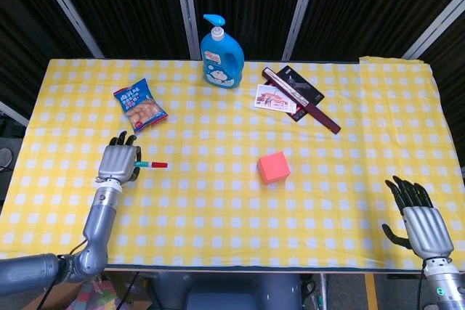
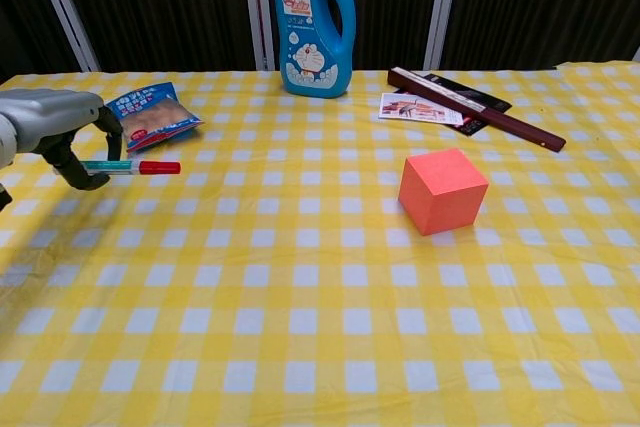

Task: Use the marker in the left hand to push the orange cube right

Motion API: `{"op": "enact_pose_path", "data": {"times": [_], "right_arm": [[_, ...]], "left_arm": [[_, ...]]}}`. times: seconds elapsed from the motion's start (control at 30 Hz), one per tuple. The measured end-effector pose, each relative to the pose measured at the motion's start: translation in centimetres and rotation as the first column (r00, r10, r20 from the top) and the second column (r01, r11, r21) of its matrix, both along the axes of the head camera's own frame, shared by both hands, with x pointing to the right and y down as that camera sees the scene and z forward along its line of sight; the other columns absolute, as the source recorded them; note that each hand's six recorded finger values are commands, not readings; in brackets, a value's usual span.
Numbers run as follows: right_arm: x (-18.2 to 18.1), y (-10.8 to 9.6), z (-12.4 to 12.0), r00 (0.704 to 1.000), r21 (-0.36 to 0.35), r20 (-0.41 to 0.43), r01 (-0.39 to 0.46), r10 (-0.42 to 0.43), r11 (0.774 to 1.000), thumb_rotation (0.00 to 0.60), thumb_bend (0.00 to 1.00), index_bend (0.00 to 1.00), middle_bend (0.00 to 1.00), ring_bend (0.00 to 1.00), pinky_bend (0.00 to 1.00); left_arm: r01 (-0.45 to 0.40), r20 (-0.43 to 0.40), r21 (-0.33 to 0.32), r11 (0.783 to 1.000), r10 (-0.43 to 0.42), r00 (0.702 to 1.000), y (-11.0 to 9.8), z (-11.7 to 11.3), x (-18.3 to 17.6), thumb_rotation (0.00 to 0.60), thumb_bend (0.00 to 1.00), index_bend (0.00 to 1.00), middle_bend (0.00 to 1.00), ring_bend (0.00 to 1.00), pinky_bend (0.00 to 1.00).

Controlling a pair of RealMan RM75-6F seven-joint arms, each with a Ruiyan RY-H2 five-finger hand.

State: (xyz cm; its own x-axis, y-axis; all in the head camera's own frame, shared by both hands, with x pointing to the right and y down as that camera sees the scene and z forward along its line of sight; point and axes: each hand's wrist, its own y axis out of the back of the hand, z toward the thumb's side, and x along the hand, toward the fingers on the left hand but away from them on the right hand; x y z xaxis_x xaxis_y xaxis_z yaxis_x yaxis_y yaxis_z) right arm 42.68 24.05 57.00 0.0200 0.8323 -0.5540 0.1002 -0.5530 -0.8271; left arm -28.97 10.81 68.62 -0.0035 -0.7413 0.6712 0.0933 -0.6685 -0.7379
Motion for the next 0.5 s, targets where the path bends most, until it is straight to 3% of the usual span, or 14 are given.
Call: {"op": "enact_pose_path", "data": {"times": [0.27,0.5], "right_arm": [[-0.1,0.0,0.1,1.000,0.000,-0.001,0.003,-0.003,1.000,0.600,0.38,0.00,0.00,0.00,0.00],[-0.1,0.0,0.1,1.000,0.000,-0.003,0.007,-0.007,1.000,0.600,0.38,0.00,0.00,0.00,0.00]], "left_arm": [[0.038,0.027,-0.011,0.999,-0.038,0.999,0.6,1.3,-3.2,0.600,0.43,0.53,0.13,0.03,0.14],[0.064,0.012,-0.001,0.998,-0.064,0.998,0.5,2.5,-3.8,0.600,0.38,0.48,0.11,0.03,0.13]]}}
